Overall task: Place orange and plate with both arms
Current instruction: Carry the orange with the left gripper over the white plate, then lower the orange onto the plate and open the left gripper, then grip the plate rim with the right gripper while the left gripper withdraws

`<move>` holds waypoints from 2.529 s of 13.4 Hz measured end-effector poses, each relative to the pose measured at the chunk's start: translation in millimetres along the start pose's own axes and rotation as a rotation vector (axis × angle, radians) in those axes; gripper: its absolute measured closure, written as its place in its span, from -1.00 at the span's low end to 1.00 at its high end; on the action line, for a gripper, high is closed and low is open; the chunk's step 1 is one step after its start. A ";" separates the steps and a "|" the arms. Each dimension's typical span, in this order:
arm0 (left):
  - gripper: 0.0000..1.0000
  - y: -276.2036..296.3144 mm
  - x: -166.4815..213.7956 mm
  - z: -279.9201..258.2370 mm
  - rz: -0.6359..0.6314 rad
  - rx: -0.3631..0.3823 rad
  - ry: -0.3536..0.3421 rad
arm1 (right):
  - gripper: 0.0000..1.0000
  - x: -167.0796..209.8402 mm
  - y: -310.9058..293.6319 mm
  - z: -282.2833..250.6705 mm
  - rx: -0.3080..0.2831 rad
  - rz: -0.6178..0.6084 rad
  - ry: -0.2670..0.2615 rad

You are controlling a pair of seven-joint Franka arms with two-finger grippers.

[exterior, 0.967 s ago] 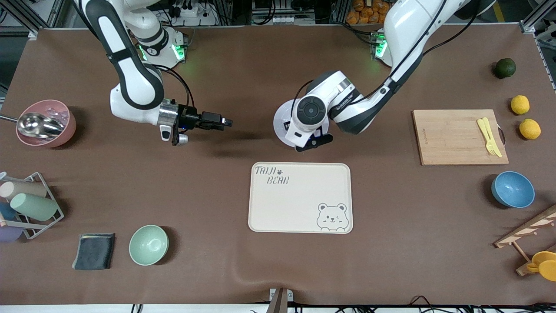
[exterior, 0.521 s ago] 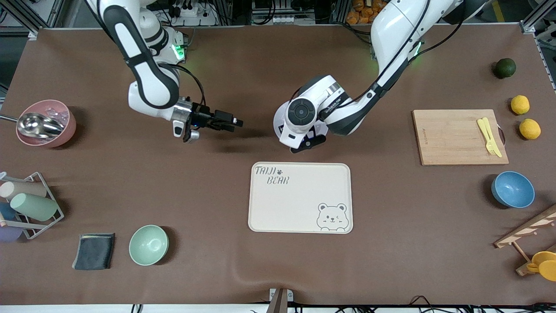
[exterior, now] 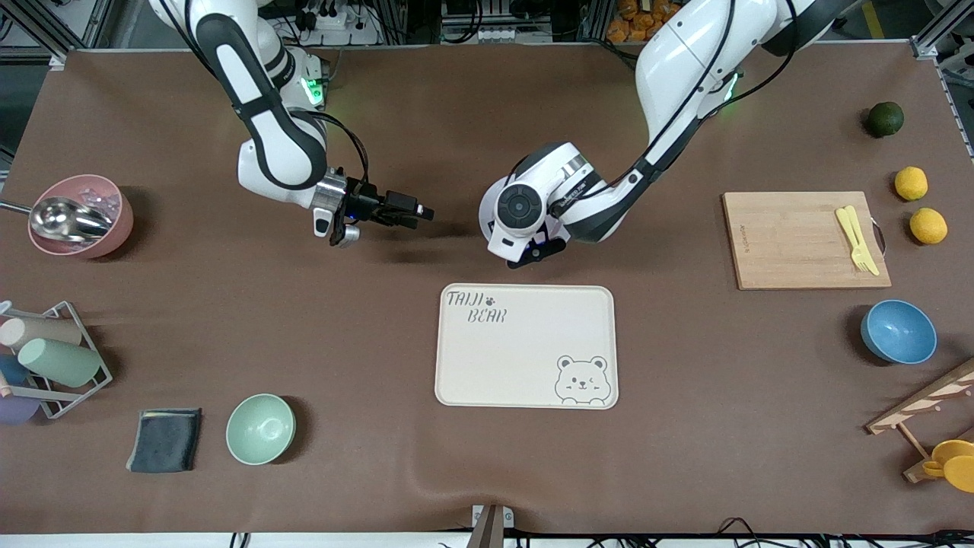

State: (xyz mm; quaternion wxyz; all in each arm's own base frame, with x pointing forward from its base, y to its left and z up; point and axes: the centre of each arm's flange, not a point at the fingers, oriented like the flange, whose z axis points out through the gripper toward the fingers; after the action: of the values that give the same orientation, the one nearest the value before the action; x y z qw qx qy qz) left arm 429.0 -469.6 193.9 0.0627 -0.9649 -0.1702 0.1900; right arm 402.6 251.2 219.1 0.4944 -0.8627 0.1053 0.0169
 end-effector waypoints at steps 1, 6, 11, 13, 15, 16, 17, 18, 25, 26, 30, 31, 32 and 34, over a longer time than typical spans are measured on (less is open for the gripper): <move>-0.44 0.8 -1.1 2.8 0.002 0.004 -0.002 | -1.00 0.0 0.0 0.0 0.000 0.000 0.000; -1.00 1.3 -0.2 -2.0 0.002 -0.001 0.006 | -1.00 -1.9 3.1 3.4 0.001 0.008 0.037; -1.00 -21.7 7.7 -87.3 -0.024 -0.041 0.087 | -0.89 -28.9 17.8 37.9 0.004 -0.005 0.064; -1.00 -46.1 19.9 -128.9 -0.017 -0.055 0.122 | -0.85 -34.7 21.5 45.8 -0.008 0.000 0.075; -1.00 -72.1 31.5 -158.2 -0.010 -0.042 0.138 | -0.83 -43.7 18.2 57.0 -0.005 0.015 0.091; -1.00 -84.9 36.6 -172.0 -0.004 -0.038 0.147 | -0.82 -49.2 16.1 64.2 -0.011 0.014 0.100; -1.00 -99.0 43.0 -187.5 0.002 -0.041 0.159 | -0.81 -53.8 14.7 71.7 -0.018 0.012 0.114; -1.00 -114.9 51.3 -203.7 0.009 -0.048 0.173 | -0.81 -57.8 14.8 79.6 -0.018 0.009 0.127; -1.00 -250.9 128.1 -283.0 0.104 -0.105 0.212 | -0.57 -73.4 21.9 121.9 -0.008 0.032 0.159; -1.00 -267.9 137.4 -287.5 0.119 -0.111 0.210 | -0.57 -76.5 19.2 128.2 0.001 0.044 0.165; -1.00 -297.5 150.9 -297.5 0.171 -0.117 0.225 | -0.43 -80.7 11.6 149.2 -0.016 0.040 0.175; -1.00 -301.0 151.3 -299.9 0.186 -0.116 0.230 | -0.40 -79.4 12.9 149.5 -0.020 0.032 0.177; -1.00 -304.7 151.1 -303.0 0.201 -0.115 0.238 | -0.39 -78.9 15.0 150.5 -0.022 0.032 0.179; -1.00 -315.2 151.0 -311.1 0.235 -0.110 0.259 | -0.30 -78.6 19.1 153.2 -0.027 0.030 0.183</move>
State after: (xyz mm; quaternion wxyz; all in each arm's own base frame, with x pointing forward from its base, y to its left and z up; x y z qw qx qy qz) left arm 585.0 -139.5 486.5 0.0086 -0.9965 -0.0570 0.0607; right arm 333.5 386.1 135.1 0.4709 -0.8655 0.1626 -0.0530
